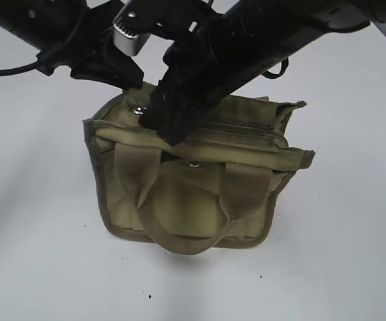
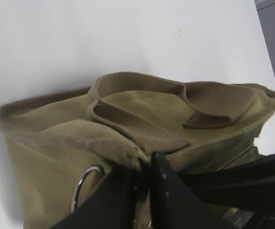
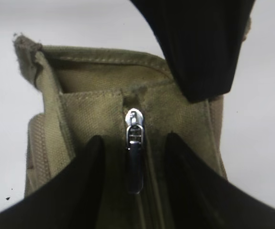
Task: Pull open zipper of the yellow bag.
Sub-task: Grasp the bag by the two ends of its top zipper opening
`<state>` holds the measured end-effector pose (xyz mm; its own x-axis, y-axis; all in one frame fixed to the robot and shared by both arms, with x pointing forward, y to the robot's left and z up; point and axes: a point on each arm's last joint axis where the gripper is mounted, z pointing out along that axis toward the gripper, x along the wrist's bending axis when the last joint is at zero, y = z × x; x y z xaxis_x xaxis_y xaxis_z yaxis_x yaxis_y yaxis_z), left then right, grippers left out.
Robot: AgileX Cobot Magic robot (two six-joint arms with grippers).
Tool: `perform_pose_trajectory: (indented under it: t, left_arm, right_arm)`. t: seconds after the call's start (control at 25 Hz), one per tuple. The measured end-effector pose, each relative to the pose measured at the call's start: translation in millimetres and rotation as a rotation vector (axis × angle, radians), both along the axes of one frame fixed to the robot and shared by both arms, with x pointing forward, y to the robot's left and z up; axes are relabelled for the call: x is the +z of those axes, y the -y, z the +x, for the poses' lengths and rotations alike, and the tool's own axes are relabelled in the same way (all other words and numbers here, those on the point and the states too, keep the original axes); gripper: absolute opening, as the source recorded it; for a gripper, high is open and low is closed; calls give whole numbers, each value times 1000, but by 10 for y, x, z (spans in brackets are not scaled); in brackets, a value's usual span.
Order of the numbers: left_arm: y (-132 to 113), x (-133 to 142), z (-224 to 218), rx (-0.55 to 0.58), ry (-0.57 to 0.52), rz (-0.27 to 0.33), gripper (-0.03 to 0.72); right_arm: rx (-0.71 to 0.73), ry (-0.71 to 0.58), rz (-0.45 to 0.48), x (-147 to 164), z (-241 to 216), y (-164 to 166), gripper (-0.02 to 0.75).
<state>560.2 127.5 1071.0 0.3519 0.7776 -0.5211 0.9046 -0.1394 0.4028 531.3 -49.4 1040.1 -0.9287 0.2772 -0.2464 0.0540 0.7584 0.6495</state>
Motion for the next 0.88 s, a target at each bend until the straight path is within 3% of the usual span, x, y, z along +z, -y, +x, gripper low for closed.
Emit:
perform_pose_trajectory:
  t: [0.48, 0.68, 0.88]
  left_arm:
    - [-3, -9, -4, -3, -3, 5, 64]
    - [-3, -11, -9, -7, -6, 6, 63]
    - [2, -10, -12, -7, -9, 1, 63]
  right_arm:
    - [16, -11, -53, -164, 50, -20, 179]
    - [40, -31, -86, -189, 26, -6, 4]
    - [18, -46, -105, -163, 8, 29, 2]
